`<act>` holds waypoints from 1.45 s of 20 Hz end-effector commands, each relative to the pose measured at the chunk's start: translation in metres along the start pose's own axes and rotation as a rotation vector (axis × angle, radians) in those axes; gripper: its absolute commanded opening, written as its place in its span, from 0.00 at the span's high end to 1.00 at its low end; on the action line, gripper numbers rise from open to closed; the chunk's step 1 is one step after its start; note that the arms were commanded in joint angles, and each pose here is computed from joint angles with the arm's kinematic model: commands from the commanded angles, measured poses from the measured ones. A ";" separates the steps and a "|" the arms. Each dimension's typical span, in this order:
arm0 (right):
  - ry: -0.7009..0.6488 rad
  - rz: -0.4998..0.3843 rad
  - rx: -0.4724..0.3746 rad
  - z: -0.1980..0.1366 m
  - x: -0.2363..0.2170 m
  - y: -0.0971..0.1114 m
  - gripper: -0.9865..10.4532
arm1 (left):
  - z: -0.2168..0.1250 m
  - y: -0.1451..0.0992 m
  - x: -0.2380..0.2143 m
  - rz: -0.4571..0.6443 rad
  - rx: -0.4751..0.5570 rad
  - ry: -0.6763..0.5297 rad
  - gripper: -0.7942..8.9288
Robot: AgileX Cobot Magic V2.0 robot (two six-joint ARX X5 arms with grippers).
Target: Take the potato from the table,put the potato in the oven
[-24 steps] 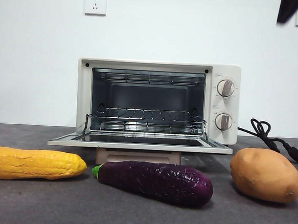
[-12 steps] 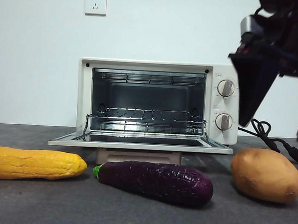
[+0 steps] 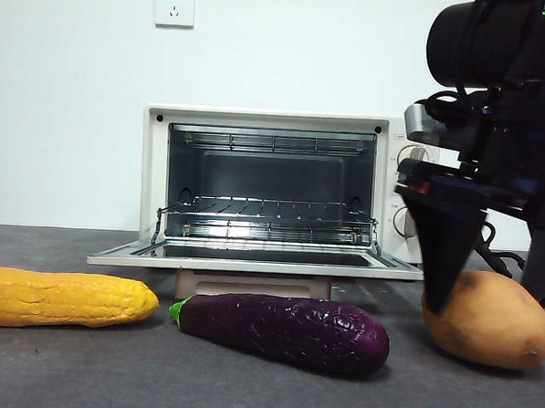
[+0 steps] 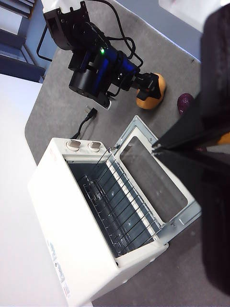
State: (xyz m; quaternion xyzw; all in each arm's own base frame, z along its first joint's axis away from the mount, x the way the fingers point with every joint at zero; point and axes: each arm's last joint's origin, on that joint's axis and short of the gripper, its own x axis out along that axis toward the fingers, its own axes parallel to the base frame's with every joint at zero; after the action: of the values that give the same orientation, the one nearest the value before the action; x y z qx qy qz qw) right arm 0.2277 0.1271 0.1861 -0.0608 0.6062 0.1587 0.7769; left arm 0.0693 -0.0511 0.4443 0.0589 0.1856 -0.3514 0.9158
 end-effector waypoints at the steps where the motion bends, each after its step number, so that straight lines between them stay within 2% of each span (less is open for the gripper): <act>1: -0.002 -0.001 0.011 -0.002 0.000 0.000 0.92 | -0.001 0.000 0.001 0.006 -0.007 0.000 0.93; 4: -0.037 0.009 0.005 -0.003 -0.009 0.002 0.92 | -0.001 0.001 0.001 0.021 0.005 0.003 0.93; 7: -0.151 0.044 -0.006 -0.007 -0.036 0.007 0.92 | -0.003 0.005 0.003 0.149 0.045 0.043 0.93; 9: -0.291 0.092 -0.019 -0.008 -0.058 0.014 0.92 | -0.004 0.006 0.008 0.160 0.047 0.074 0.93; 11: -0.428 0.191 -0.021 0.000 -0.071 0.021 0.92 | -0.004 0.006 0.012 0.159 0.051 0.090 0.93; 13: -0.532 0.279 0.001 0.013 -0.072 0.026 0.93 | -0.006 0.006 0.012 0.154 0.048 0.106 0.93; 15: -0.597 0.308 0.028 0.029 -0.063 0.030 0.93 | -0.007 0.006 0.014 0.146 0.046 0.122 0.93; 21: -0.628 0.324 0.072 0.090 -0.021 0.043 0.93 | -0.008 0.006 0.014 0.122 0.034 0.133 0.93; 25: -0.663 0.289 0.113 0.125 -0.004 0.047 0.93 | -0.010 0.006 0.015 0.121 0.027 0.165 0.93; 29: -0.752 0.239 0.251 0.141 0.008 0.038 0.92 | -0.013 0.006 0.015 0.120 0.025 0.190 0.93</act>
State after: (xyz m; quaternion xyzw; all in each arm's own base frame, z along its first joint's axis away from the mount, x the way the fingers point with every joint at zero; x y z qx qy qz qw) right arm 0.3452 0.2050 0.2226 0.1532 0.2909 0.1940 0.9242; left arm 0.0788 -0.0530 0.4287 0.1164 0.2590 -0.2924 0.9132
